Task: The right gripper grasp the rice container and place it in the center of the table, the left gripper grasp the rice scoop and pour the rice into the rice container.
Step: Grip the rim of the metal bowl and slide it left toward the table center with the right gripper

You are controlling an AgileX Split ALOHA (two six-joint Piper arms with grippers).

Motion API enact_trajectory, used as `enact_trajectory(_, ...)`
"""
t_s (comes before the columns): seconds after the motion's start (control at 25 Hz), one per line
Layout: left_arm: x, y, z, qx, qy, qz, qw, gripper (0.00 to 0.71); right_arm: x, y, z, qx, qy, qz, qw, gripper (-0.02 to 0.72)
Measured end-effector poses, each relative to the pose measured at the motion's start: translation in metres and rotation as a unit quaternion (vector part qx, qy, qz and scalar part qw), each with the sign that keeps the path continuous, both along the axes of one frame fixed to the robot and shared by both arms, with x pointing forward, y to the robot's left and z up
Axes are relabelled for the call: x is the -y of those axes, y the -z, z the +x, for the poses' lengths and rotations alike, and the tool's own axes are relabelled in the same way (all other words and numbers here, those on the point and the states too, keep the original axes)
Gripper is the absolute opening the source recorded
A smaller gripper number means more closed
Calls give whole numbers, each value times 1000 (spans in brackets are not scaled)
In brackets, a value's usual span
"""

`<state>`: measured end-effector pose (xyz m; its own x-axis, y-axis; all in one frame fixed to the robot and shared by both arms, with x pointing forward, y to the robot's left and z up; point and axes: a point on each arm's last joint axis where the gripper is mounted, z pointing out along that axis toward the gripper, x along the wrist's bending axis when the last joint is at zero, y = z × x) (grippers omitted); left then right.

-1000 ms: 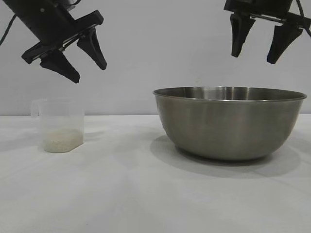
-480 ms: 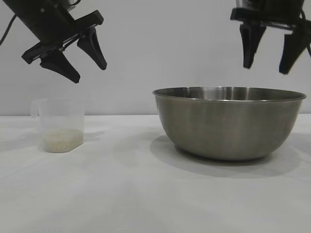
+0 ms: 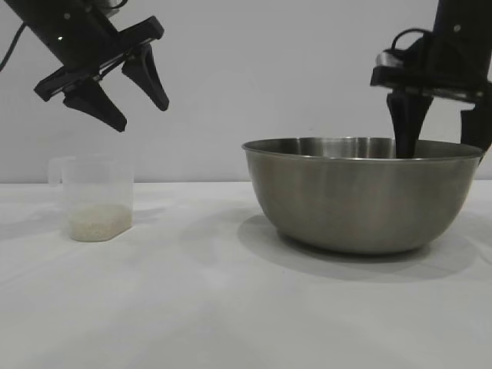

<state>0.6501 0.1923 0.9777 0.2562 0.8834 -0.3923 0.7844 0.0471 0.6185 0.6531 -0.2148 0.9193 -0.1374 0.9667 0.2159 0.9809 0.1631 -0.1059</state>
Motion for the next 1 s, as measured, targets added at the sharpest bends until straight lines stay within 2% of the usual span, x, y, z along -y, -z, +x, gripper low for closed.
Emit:
enact_trajectory(0.04, 0, 0, 0, 0, 0, 0, 1000, 426, -1, 1, 0, -2, -2, 1, 1000, 57)
enact_trajectory(0.08, 0, 0, 0, 0, 0, 0, 1000, 426, -3, 1, -1, -3, -4, 3, 1000, 60)
enact_trajectory(0.12, 0, 0, 0, 0, 0, 0, 1000, 426, -8, 0, -2, -2, -10, 4, 1000, 0)
enact_trajectory(0.4, 0, 0, 0, 0, 0, 0, 1000, 426, -49, -1, -12, -2, -46, 20, 999, 0)
enact_trajectory(0.88, 0, 0, 0, 0, 0, 0, 1000, 426, -70, -1, -19, -8, -58, 38, 998, 0)
enact_trajectory(0.92, 0, 0, 0, 0, 0, 0, 1000, 426, -70, -1, -19, -8, -58, 39, 998, 60)
enact_trajectory(0.96, 0, 0, 0, 0, 0, 0, 1000, 426, -70, -1, -19, -8, -58, 39, 998, 60)
enact_trajectory(1.0, 0, 0, 0, 0, 0, 0, 1000, 426, -70, -1, -19, -8, -58, 39, 998, 108)
